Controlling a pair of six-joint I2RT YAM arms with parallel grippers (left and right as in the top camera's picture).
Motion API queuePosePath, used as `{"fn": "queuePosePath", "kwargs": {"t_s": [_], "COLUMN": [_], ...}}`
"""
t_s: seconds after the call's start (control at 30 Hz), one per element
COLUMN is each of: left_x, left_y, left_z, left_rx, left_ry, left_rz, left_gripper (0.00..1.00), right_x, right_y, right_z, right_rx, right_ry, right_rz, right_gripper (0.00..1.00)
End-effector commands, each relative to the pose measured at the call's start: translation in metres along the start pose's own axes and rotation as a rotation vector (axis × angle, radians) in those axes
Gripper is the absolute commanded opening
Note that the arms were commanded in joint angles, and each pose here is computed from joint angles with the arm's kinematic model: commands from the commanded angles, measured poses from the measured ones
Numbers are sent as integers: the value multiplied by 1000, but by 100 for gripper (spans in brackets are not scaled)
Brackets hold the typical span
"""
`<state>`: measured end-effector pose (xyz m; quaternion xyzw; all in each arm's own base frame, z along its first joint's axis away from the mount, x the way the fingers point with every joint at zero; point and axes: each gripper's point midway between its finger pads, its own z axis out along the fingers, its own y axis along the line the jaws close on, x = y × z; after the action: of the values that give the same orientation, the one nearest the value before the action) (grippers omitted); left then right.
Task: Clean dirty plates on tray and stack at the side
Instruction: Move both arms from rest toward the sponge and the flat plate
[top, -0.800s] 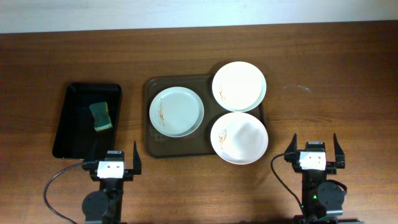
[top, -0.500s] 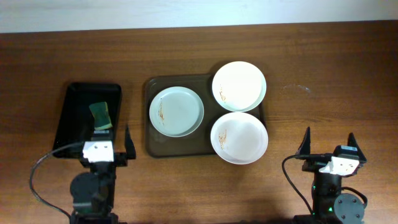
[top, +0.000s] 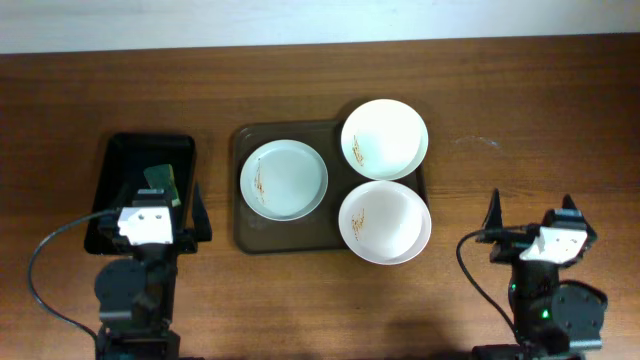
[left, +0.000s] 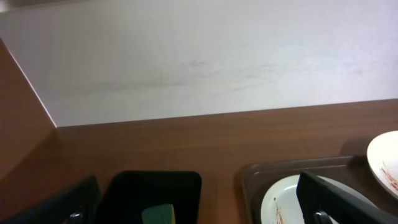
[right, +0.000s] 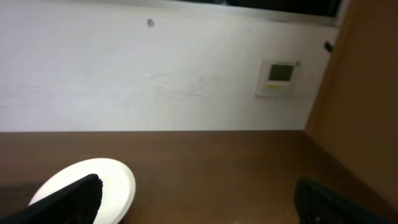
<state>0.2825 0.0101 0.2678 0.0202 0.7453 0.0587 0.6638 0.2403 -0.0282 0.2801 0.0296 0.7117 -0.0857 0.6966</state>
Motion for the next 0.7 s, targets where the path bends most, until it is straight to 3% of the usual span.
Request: {"fn": "queuePosePath", "kwargs": {"t_s": [0.0,0.13,0.2,0.3,0.33,0.37,0.4,0.47,0.53,0.63,0.67], "left_x": [-25,-28,-20,13,18,22,26,28,33,64,76], "left_y": [3,-9,-36,-54,-61,-64,-63,-51,-21,24,31], "left_z": [12,45,61,77,75,73,71,74,77,77,80], "left_rx": [5,97,255,345,380,400,395,339,235,109,88], "left_ry": [74,375,577,713,740,758,776,783,802,899,934], "left_rz": [-5,2,-34,-71,-87,-97,-95,-90,-202,-296,-307], "left_gripper": [99,99,99,99,99,99,99,99,99,96,94], "right_x": [-27,-46,-48,-41,-25,-8,29,70,93,116,126], "right_y": [16,62,84,163,187,203,231,254,284,297,305], "right_z": [22,63,90,98,107,115,127,132,118,119,124], "right_rx": [-94,-350,-453,-937,-1011,-1000,-907,-706,-621,-474,-450], "right_ry": [128,468,581,621,687,755,881,994,1054,1153,1178], "right_rz": [-10,7,54,244,332,371,402,382,315,180,149], "right_gripper": [98,98,98,98,98,99,100,97,84,79,70]}}
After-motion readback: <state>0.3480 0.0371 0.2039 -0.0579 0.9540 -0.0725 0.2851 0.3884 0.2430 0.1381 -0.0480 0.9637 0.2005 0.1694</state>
